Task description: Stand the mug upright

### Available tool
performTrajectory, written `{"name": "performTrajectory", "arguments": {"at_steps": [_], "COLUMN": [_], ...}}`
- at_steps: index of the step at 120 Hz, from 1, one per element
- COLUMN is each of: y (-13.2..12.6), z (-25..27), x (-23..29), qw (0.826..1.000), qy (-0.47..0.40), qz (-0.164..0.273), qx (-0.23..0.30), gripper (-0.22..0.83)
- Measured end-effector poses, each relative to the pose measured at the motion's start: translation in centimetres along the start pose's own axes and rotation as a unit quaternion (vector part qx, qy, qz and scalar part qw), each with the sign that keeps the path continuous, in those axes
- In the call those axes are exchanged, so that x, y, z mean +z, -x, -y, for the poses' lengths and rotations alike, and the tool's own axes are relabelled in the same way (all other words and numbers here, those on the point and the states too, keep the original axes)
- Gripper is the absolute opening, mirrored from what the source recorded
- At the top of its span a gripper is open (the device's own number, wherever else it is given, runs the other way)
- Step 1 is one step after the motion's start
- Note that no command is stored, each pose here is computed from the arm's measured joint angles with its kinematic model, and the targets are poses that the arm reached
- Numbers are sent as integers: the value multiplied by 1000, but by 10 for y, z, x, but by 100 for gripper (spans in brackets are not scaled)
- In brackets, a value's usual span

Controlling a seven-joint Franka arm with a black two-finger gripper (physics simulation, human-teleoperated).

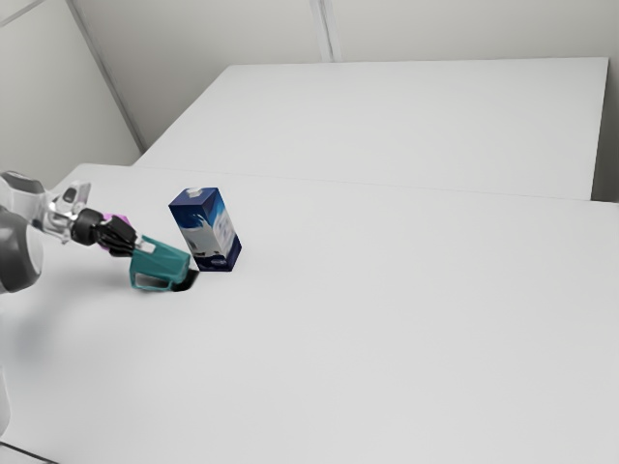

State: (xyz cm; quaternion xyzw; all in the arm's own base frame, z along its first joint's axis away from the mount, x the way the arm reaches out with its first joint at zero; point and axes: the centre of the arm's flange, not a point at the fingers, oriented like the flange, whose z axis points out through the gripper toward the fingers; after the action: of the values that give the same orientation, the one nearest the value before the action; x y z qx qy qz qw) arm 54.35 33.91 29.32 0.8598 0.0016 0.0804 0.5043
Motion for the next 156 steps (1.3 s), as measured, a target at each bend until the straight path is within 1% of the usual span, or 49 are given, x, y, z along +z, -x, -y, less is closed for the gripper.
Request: {"name": "performTrajectory", "arguments": {"at_steps": [16,28,35,43,60,76,93,108,118,125,133,141,156], "y": [2,8,16,34,58,61,49,37,35,34,31,22,9], "z": [-25,-57,-78,-96,-129,-162,-200,-234,-253,-262,-266,-268,-259], "x": [-14,-36,-48,-55,-47,-17,36,85,122,138,145,147,165], "qw": [1000,999,999,998,993,983,964,938,924,915,903,891,870], "qy": [-2,-17,-38,-57,-108,-156,-211,-271,-299,-318,-348,-378,-419], "qz": [-5,-8,4,15,50,88,135,173,189,193,193,190,200], "qx": [16,31,35,30,27,51,90,126,147,156,159,163,167], "gripper": [-16,-16,-17,-17,-17,-17,-17,-17,-17,-17,-17,-17,-17]}}
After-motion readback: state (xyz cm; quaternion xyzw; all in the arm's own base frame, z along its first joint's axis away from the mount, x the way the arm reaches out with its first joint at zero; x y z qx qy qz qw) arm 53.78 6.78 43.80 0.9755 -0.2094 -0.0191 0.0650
